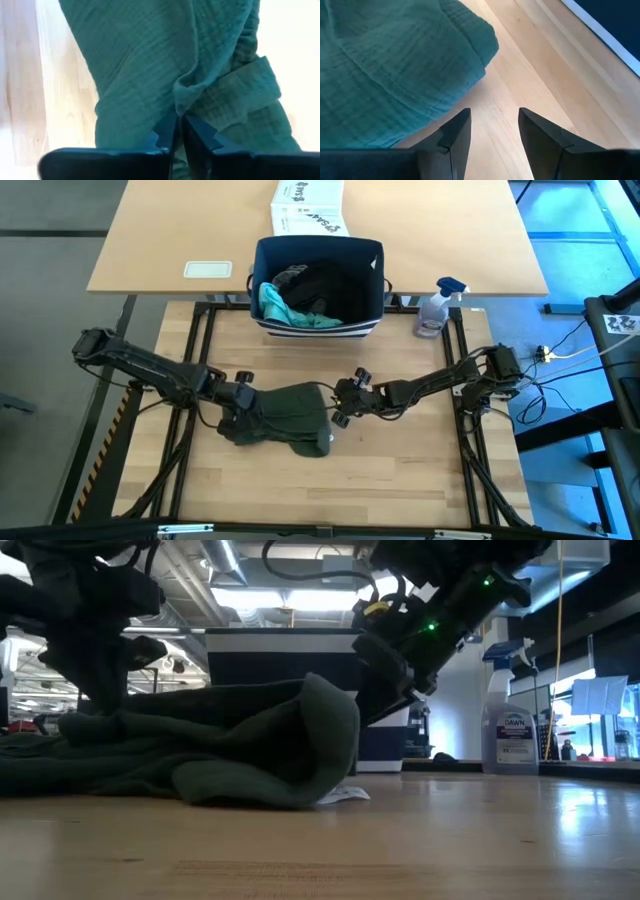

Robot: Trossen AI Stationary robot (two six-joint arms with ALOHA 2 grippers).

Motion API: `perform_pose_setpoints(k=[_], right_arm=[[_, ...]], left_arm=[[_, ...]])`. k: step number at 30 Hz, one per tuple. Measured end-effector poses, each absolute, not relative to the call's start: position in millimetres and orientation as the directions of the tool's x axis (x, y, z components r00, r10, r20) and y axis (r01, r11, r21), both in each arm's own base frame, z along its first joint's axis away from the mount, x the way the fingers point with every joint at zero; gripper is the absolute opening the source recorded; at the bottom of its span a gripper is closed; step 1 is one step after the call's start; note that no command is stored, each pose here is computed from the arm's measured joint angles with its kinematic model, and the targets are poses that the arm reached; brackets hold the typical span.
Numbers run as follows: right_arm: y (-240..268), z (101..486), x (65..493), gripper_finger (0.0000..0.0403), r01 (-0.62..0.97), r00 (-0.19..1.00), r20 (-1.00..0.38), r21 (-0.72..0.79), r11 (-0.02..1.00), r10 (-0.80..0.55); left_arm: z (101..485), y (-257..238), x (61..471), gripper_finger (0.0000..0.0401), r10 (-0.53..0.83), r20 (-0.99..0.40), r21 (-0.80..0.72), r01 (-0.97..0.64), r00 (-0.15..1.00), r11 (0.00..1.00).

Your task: Fold Laundry from Bin

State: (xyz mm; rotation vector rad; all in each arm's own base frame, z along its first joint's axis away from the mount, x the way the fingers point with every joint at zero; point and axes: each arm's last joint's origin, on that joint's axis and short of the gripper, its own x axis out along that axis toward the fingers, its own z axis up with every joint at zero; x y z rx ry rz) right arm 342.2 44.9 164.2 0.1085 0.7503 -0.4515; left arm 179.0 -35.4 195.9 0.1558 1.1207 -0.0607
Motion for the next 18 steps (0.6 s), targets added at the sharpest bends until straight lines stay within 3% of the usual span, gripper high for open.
perform_pose_setpoints(k=[9, 14, 18], right_arm=[[46.0, 179.7, 343.3, 0.0165, 0.413, 0.701, -0.629, -0.025, 0.91, -0.336], [50.0, 193.2, 356.7, 0.0165, 0.328, 0.83, -0.496, 0.064, 0.943, -0.255], [56.3, 188.4, 374.2, 0.0165, 0.183, 0.92, -0.37, 0.126, 0.975, -0.125]], left_arm=[[251.7, -35.4, 181.8, 0.0085, 0.053, -0.902, 0.119, 0.129, 0.429, 0.984], [274.1, -37.9, 194.6, 0.0086, 0.045, -0.819, 0.057, 0.002, 0.573, 0.998], [255.5, -48.0, 208.2, 0.0086, -0.048, -0.728, -0.021, 0.048, 0.684, 0.999]])
